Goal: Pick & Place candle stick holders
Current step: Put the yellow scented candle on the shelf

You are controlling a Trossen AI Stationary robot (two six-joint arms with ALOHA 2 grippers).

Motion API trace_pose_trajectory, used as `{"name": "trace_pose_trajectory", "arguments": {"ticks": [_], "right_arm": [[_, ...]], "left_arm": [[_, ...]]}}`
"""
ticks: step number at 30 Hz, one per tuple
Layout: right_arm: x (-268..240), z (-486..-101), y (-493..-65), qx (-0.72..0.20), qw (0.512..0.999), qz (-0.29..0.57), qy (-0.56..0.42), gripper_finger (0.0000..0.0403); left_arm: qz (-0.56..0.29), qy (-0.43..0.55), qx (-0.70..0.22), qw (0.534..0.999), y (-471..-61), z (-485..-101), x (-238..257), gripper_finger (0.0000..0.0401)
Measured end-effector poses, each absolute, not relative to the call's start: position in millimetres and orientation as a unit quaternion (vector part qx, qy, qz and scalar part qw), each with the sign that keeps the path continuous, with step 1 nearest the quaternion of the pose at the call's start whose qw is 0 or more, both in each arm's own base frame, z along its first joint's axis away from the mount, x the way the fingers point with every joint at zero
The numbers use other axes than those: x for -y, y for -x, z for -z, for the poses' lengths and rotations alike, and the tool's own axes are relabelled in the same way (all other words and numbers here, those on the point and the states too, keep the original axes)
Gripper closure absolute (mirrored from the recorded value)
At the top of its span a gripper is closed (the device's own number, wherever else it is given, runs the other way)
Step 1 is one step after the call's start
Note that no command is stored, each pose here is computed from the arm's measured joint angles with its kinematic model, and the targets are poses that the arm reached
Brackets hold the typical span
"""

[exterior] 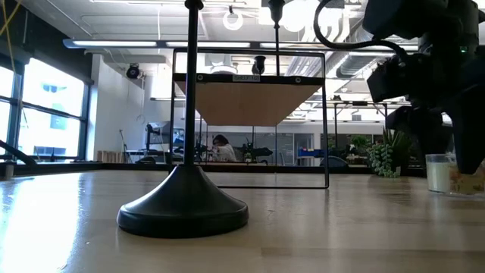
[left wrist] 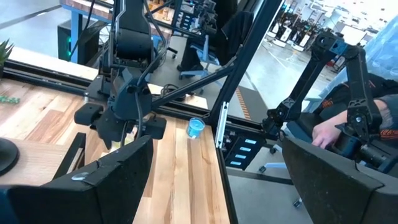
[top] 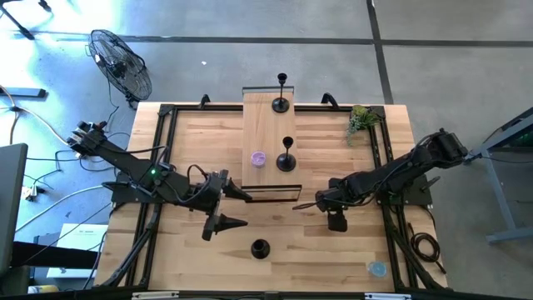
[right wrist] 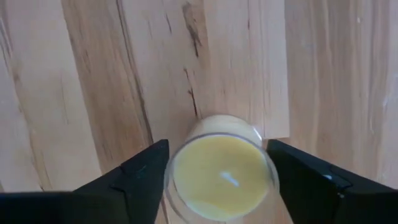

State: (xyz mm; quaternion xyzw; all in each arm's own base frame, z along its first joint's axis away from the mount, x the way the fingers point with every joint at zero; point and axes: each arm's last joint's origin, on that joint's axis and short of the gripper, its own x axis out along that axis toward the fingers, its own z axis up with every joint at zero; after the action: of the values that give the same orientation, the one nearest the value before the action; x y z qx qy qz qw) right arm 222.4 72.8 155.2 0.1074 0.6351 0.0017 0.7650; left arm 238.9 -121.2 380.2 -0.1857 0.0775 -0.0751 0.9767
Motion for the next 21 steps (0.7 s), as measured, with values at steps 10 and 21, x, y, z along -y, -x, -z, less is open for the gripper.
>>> {"name": "trace_pose_trajectory", "arguments": {"ticks": [10, 21], "right_arm": [[-73.0, -155.9, -222.5, -0.635, 0.761, 0.013, -0.132, 0.0187], [-77.1, -171.0, -231.4, -0.63, 0.76, 0.011, -0.159, 0.0187]], "left_arm": [[0.076, 0.191, -0.07, 0.976, -239.1, -381.9, 121.3, 0.005], [0.074, 0.225, -0.069, 0.969, -239.1, -382.4, 121.3, 0.005]]}}
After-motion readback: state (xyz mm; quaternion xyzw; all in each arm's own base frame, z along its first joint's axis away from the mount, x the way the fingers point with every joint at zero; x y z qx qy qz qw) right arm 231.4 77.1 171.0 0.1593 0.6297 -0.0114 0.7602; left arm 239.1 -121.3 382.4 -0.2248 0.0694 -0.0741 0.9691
